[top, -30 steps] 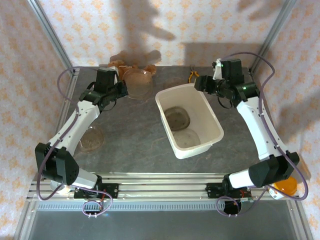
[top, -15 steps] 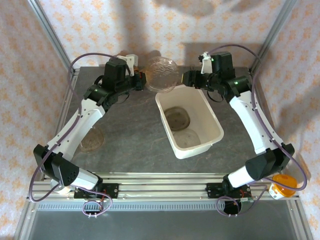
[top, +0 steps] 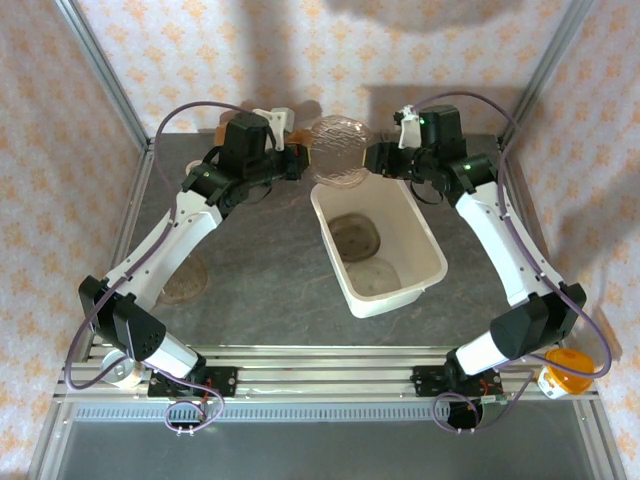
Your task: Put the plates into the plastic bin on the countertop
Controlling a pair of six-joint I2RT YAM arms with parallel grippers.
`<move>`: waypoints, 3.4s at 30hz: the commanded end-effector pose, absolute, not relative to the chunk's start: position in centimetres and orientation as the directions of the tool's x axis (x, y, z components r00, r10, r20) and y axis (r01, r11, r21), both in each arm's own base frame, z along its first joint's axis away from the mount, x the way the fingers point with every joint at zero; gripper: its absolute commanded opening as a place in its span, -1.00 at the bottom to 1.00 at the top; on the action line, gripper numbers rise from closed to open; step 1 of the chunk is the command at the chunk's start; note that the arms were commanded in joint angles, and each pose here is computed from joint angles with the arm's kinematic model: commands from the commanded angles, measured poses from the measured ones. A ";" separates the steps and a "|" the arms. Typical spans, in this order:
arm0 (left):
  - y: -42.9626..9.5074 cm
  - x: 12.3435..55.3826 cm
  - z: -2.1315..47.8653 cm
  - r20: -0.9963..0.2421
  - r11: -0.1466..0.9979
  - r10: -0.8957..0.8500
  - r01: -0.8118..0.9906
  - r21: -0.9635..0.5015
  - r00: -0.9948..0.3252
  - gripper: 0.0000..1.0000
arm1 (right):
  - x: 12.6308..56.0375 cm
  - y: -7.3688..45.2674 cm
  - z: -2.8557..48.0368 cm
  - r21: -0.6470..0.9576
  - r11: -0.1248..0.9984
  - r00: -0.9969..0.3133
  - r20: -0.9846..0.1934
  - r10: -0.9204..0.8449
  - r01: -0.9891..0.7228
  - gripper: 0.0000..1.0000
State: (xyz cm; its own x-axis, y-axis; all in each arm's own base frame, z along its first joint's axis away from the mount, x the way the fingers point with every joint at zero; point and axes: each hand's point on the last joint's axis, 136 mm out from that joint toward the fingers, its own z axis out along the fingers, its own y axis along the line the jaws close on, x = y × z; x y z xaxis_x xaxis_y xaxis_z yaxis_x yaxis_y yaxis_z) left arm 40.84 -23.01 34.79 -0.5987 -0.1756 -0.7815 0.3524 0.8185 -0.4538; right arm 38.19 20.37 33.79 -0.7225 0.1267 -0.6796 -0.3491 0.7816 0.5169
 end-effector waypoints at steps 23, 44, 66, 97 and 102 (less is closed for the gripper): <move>-24.8 42.0 35.3 -0.803 0.826 -0.034 0.435 -0.358 -0.596 -0.35 | 36.8 19.6 34.1 0.531 0.777 -0.695 -0.697 0.175 -0.337 -1.00; -26.9 41.6 34.0 -0.761 0.767 0.118 0.545 -0.338 -0.638 -0.35 | 36.8 17.5 33.5 0.518 0.819 -0.686 -0.691 0.230 -0.247 -1.00; -27.8 42.0 33.5 -0.751 0.763 0.125 0.547 -0.345 -0.648 -0.75 | 36.9 17.7 32.9 0.548 0.802 -0.701 -0.667 0.250 -0.236 -1.00; -30.4 38.6 26.0 -0.521 0.647 0.542 0.723 -0.242 -0.659 -1.00 | 32.8 3.6 35.6 0.282 0.944 -0.433 -0.839 0.328 0.171 0.38; -31.8 38.1 23.8 -0.475 0.617 0.590 0.744 -0.256 -0.653 -1.00 | 32.3 2.7 35.6 0.263 0.944 -0.421 -0.847 0.324 0.198 0.42</move>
